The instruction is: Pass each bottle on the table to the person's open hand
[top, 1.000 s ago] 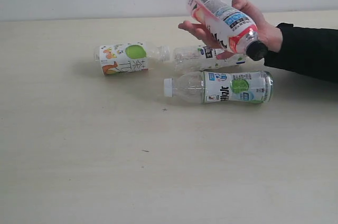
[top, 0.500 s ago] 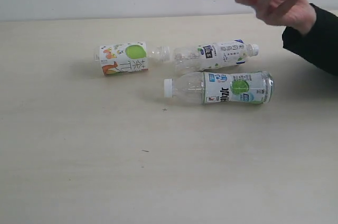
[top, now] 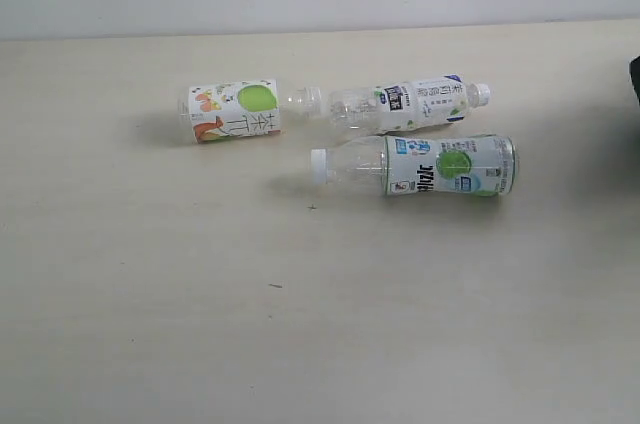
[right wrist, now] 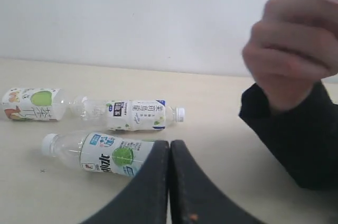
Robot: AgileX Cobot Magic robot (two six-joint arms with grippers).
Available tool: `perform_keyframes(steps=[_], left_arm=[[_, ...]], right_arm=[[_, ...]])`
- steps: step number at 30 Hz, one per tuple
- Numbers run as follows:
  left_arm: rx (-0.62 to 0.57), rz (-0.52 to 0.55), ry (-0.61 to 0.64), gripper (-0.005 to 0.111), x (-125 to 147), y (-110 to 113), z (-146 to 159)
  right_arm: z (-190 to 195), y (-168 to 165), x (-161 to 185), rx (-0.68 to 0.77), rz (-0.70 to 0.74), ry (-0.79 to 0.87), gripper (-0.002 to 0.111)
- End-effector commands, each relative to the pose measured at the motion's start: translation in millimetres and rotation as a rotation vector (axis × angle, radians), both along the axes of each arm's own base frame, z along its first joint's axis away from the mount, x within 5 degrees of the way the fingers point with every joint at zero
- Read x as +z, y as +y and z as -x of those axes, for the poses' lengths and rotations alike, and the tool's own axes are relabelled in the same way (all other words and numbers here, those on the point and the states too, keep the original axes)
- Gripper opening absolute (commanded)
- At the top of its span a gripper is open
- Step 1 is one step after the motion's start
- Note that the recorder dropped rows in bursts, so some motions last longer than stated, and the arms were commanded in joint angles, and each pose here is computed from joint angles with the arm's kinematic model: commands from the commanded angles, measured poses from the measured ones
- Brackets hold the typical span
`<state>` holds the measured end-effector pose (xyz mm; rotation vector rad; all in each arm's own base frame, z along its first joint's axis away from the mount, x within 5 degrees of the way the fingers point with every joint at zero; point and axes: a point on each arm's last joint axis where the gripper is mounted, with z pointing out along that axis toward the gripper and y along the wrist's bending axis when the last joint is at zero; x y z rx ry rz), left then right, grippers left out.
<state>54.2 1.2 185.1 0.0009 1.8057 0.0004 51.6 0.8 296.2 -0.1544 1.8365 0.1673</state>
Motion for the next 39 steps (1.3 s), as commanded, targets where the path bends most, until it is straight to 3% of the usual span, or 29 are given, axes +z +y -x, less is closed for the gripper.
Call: perform_keyframes(steps=[1, 3, 23, 27, 33, 39], left_arm=[[0.002, 0.008, -0.005, 0.003, -1, 0, 0], [0.002, 0.008, -0.005, 0.003, -1, 0, 0], [0.004, -0.006, -0.005, 0.003, 0, 0, 0], [0.003, -0.008, -0.005, 0.003, 0, 0, 0], [0.004, -0.006, -0.005, 0.003, 0, 0, 0], [0.003, -0.008, -0.005, 0.003, 0, 0, 0]], right_arm=[[14, -6, -17, 0.002, -0.046, -0.078, 0.0], [22, -9, -18, 0.01, -0.074, -0.143, 0.0], [21, -11, -19, -0.008, -0.087, -0.139, 0.0], [15, -6, -35, 0.013, -0.07, -0.129, 0.0], [11, -3, -45, 0.024, -0.07, -0.109, 0.01], [11, -3, -45, 0.024, -0.07, -0.109, 0.01]])
